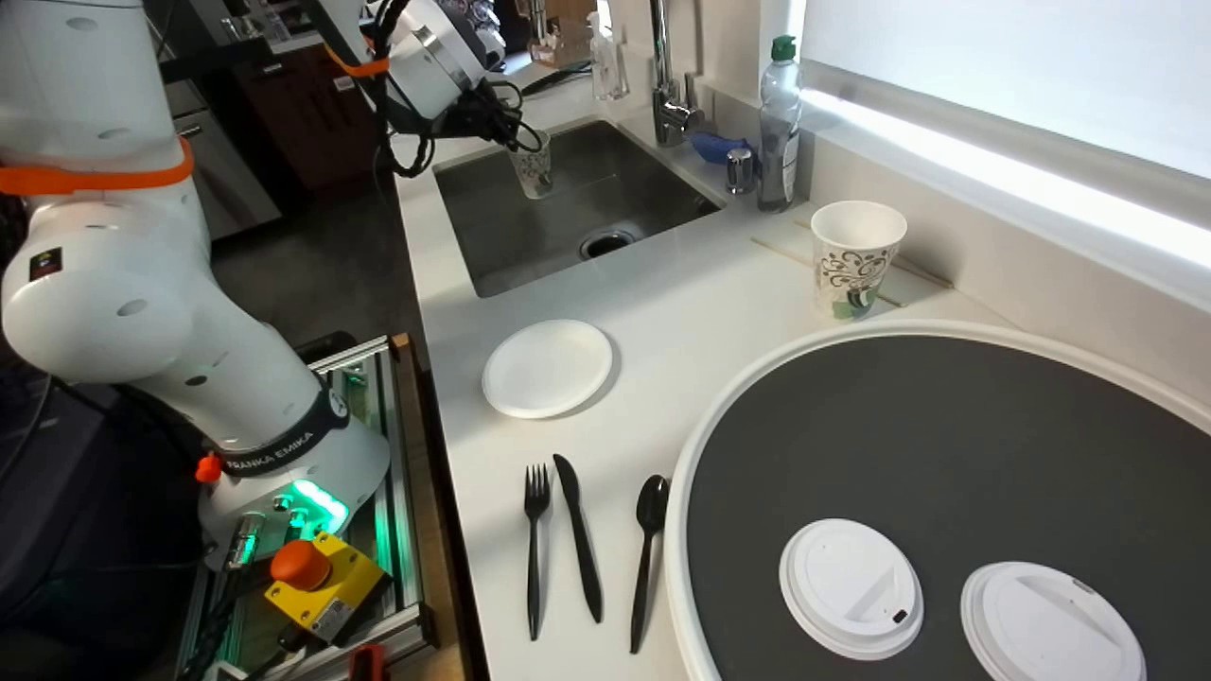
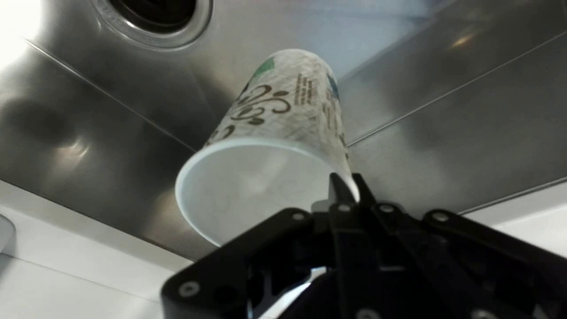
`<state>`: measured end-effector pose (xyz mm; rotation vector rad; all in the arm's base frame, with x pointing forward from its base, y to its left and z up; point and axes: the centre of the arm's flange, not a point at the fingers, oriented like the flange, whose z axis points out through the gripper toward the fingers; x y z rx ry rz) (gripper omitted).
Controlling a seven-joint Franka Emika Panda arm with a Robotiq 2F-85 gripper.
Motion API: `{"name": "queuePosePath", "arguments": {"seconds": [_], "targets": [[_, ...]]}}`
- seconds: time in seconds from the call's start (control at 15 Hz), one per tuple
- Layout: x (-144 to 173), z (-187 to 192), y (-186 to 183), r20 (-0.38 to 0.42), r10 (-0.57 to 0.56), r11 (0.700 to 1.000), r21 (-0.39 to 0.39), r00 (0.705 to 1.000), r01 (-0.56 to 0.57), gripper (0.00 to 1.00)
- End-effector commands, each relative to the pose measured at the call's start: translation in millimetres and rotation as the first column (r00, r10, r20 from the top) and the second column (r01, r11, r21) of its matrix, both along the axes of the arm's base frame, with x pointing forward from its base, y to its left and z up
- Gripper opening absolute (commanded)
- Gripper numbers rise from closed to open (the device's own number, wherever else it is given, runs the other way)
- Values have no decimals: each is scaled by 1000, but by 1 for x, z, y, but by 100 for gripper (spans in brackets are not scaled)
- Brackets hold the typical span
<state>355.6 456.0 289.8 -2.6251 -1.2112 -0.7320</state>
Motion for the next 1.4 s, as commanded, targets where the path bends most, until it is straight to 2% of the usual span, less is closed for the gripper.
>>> {"name": "queuePosePath", "arguments": {"seconds": [0.0,0.6,1.33], "targets": [[-1,-22,13,12,38,999,6,999,-38,1],[10,-61,31,15,110,994,-25,994,-109,1],[36,-95,36,53,125,991,-62,991,-121,1]]}}
